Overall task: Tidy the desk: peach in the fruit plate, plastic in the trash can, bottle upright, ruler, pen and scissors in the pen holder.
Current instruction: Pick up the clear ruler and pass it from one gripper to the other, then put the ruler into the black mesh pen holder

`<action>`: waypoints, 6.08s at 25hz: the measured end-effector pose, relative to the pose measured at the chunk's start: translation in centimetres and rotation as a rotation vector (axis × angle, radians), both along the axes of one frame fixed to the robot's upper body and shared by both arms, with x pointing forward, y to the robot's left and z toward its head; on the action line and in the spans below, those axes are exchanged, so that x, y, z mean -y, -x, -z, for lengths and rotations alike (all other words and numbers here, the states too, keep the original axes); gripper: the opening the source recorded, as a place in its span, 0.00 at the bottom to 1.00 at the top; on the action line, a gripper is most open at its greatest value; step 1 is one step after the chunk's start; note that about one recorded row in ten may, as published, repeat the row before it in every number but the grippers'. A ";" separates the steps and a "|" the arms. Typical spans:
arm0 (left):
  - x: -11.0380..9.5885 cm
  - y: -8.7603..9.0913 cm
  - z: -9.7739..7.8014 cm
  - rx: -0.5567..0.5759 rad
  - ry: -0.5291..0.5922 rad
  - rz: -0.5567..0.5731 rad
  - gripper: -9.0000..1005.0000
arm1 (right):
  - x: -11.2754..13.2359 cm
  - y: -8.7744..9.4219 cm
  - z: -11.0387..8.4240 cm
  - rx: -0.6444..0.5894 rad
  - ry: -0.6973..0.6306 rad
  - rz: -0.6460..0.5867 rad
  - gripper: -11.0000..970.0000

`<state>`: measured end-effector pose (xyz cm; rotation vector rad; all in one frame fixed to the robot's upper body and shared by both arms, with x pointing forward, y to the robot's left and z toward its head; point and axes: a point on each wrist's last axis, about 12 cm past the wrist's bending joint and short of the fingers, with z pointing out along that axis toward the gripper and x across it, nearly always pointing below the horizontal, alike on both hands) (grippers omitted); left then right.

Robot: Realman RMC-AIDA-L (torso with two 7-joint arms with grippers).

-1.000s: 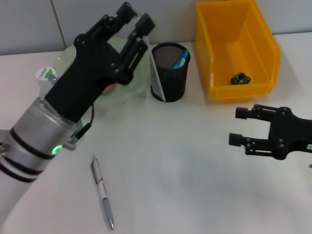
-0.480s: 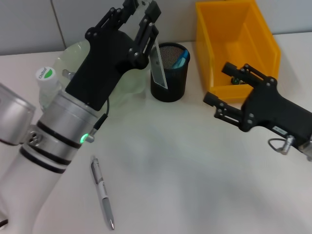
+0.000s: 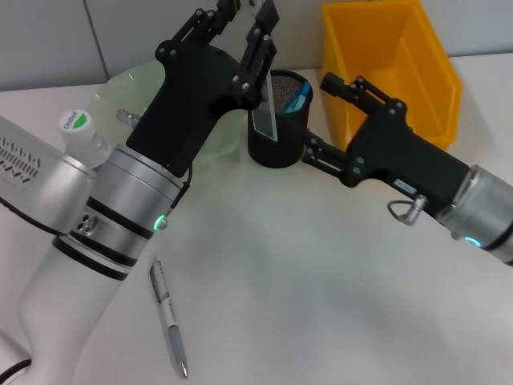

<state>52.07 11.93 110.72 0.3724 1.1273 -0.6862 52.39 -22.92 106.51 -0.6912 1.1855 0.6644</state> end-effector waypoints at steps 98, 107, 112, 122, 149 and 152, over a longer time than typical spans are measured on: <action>-2.5 4.0 2.6 -0.111 0.045 0.115 0.73 | -5.2 -6.4 -2.2 -0.018 -0.043 0.230 0.02; -3.6 5.2 4.1 -0.192 0.051 0.153 0.73 | -6.2 -8.3 -2.0 -0.110 0.022 0.280 0.02; -5.1 5.3 5.2 -0.246 0.046 0.175 0.73 | -6.7 -9.1 -2.1 -0.138 0.046 0.293 0.02; -5.8 5.8 5.7 -0.256 0.069 0.185 0.73 | -7.7 -10.1 -1.9 -0.208 0.088 0.311 0.02; -7.3 7.1 6.7 -0.270 0.060 0.197 0.73 | -7.6 -9.3 -0.6 -0.275 0.100 0.319 0.11; -7.5 7.1 6.7 -0.271 0.064 0.195 0.73 | -7.3 -9.0 -0.4 -0.274 0.078 0.322 0.18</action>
